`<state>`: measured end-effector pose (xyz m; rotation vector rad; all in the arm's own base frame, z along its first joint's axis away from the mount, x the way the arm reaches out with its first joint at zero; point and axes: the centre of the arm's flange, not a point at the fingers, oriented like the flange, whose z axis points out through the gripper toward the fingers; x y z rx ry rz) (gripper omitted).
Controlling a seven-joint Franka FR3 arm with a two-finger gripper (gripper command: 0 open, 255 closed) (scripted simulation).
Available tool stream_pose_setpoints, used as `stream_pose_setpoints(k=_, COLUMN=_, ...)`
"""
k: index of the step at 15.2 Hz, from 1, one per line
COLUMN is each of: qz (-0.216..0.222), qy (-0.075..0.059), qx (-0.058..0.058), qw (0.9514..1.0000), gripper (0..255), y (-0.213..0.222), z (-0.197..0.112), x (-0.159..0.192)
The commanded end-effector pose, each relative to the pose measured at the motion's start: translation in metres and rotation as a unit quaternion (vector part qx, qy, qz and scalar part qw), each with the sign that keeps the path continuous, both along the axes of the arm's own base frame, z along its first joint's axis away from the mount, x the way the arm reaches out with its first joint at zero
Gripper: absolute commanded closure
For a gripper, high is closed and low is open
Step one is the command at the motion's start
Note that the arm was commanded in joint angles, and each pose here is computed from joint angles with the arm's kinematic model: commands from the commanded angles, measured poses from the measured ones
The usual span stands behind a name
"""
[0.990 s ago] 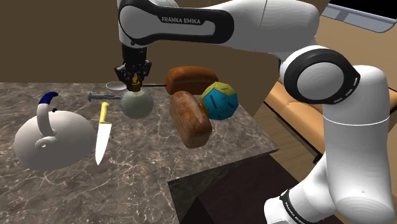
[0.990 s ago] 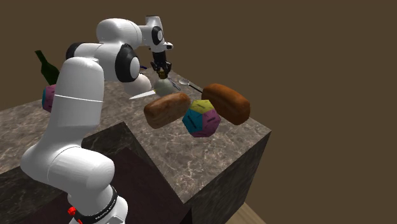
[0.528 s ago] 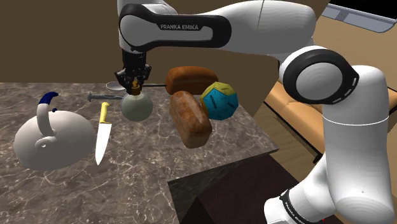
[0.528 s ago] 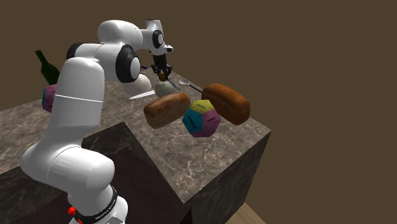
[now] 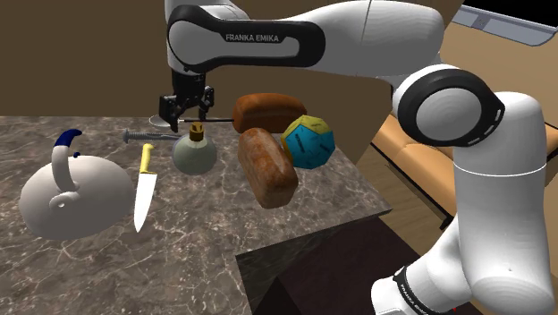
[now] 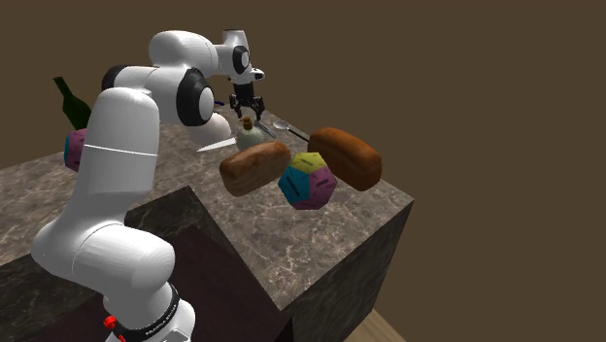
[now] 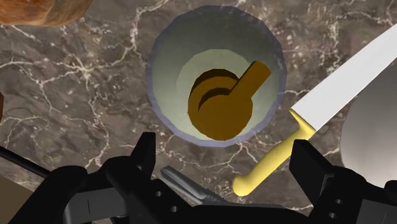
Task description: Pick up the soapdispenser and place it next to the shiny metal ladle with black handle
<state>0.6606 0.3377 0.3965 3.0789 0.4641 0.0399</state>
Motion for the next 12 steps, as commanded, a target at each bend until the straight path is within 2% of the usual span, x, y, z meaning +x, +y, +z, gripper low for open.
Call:
stream_pose_setpoints(k=1, qz=0.0, qy=0.0, qx=0.0, qw=1.0, gripper=0, y=0.0, z=0.0, x=0.0)
stream_pose_setpoints(k=5, qz=0.0, qy=0.0, qx=0.0, qw=1.0, gripper=0, y=0.001, z=0.05, x=-0.002)
stream_pose_setpoints(k=12, qz=0.0, qy=0.0, qx=0.0, qw=1.0, gripper=0, y=0.001, z=0.05, x=-0.002)
